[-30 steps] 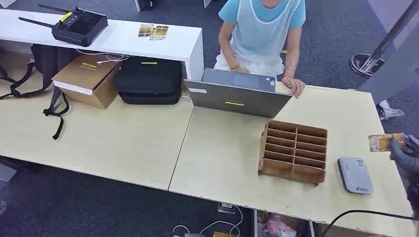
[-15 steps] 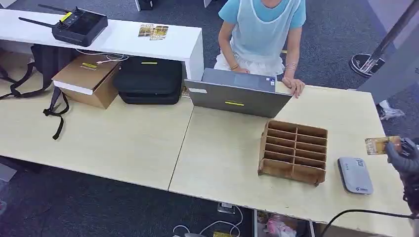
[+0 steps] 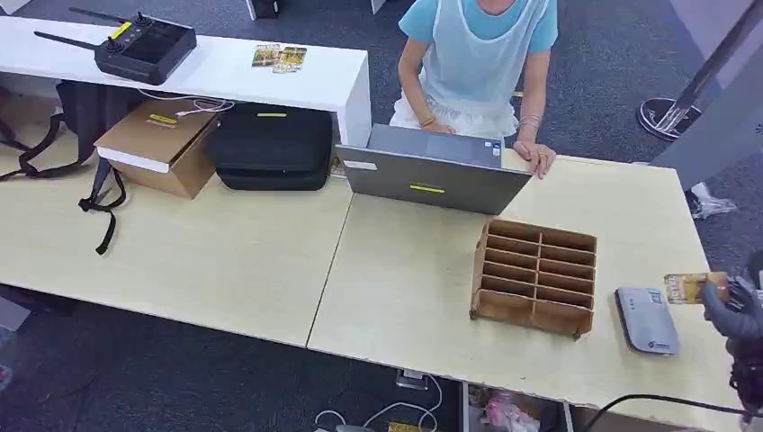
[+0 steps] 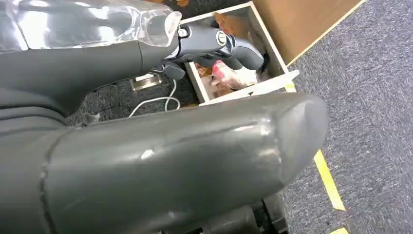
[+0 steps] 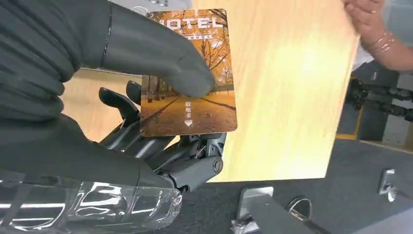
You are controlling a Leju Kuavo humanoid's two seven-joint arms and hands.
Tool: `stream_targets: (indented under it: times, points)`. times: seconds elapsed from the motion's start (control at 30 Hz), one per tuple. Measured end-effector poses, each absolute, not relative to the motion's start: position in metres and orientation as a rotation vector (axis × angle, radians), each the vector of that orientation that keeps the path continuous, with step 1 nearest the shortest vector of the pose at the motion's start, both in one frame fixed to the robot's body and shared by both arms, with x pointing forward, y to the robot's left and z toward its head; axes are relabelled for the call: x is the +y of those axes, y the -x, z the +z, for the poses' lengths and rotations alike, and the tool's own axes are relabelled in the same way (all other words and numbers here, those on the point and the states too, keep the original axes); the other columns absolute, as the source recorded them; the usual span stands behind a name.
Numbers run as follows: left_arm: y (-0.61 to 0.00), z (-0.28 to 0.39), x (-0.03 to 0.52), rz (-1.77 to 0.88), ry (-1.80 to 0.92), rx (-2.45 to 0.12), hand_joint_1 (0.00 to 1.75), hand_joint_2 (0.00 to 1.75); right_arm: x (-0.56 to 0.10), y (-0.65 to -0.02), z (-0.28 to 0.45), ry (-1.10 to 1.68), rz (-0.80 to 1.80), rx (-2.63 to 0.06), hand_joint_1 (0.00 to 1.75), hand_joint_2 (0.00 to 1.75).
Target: Pass the card to the sensor for recognition and then transmit it.
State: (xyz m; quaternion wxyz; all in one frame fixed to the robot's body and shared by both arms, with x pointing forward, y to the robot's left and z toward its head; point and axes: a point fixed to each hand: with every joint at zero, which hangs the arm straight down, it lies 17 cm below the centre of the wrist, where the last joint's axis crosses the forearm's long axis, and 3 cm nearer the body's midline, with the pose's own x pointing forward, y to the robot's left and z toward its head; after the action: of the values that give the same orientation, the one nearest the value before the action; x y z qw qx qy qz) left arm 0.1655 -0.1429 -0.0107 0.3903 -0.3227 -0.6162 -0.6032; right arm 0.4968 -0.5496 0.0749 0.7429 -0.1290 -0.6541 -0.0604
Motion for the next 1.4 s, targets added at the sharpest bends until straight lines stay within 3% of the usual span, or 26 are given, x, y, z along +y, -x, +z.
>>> stream_targets:
  times: [1.4]
  points:
    - [-0.165,-0.011,-0.143,-1.543,0.819,-1.568,0.0,0.0,-0.531,-0.477,0.018,0.335,-0.037,-1.262,1.75,1.75]
